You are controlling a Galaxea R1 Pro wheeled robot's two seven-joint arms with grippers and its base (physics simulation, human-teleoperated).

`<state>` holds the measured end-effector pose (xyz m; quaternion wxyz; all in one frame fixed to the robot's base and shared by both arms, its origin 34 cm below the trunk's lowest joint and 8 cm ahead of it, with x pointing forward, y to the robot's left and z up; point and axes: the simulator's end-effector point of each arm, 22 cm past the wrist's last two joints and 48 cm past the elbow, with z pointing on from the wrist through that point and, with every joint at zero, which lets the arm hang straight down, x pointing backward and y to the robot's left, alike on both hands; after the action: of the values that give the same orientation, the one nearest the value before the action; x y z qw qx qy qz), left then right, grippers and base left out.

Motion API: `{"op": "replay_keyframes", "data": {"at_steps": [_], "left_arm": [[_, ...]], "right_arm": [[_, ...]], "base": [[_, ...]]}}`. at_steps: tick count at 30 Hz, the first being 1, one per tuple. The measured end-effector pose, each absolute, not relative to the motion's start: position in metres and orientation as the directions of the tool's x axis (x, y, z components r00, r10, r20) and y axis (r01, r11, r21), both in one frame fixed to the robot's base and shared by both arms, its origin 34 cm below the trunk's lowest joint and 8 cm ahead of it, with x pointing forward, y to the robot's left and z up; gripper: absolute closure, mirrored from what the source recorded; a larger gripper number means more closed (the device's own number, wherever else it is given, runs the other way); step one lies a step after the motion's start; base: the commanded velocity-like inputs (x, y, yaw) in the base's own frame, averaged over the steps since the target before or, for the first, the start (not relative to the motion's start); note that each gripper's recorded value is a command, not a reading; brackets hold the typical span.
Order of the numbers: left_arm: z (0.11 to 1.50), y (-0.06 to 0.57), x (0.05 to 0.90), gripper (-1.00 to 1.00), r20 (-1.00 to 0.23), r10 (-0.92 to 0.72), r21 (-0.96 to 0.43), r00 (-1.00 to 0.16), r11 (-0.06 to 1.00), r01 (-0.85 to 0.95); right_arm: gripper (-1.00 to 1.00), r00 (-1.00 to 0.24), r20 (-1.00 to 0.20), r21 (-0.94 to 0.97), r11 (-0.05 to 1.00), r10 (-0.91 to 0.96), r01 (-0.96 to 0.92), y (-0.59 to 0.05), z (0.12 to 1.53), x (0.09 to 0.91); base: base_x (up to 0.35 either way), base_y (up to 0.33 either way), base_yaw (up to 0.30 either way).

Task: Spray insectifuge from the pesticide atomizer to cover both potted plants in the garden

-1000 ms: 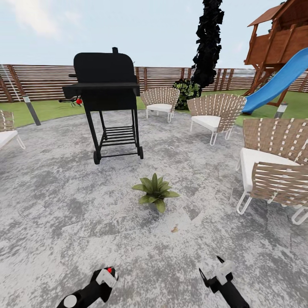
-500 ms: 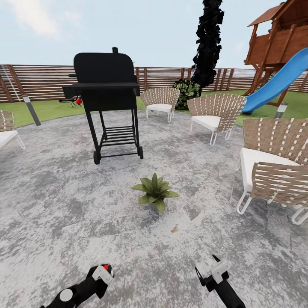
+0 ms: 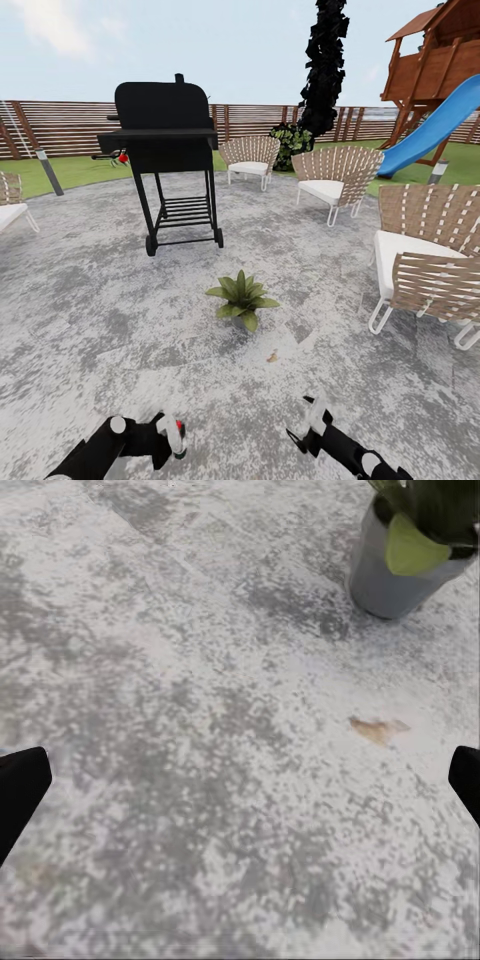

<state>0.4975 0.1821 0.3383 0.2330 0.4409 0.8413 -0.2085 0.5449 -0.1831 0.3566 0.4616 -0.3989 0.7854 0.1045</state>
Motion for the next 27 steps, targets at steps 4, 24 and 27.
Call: {"op": "replay_keyframes", "data": {"at_steps": [4,24,27], "left_arm": [[0.338,0.177,0.48,1.0,-0.548,0.693,-0.186,-0.467,0.444,0.877],[0.334,0.139,0.469,1.0,-0.45,0.808,-0.174,-0.38,0.339,0.925],[0.335,0.131,0.468,1.0,-0.456,0.807,-0.177,-0.375,0.331,0.927]], "right_arm": [[-1.0,-0.215,-0.821,-0.201,0.62,-0.529,-0.759,-0.168,0.367,0.549],[1.0,-0.155,-0.846,-0.113,0.456,-0.51,-0.883,-0.123,0.38,0.524],[1.0,-0.151,-0.856,-0.082,0.417,-0.495,-0.905,-0.105,0.381,0.515]], "base": [[0.0,0.0,0.0],[0.0,0.0,0.0],[0.0,0.0,0.0]]}}
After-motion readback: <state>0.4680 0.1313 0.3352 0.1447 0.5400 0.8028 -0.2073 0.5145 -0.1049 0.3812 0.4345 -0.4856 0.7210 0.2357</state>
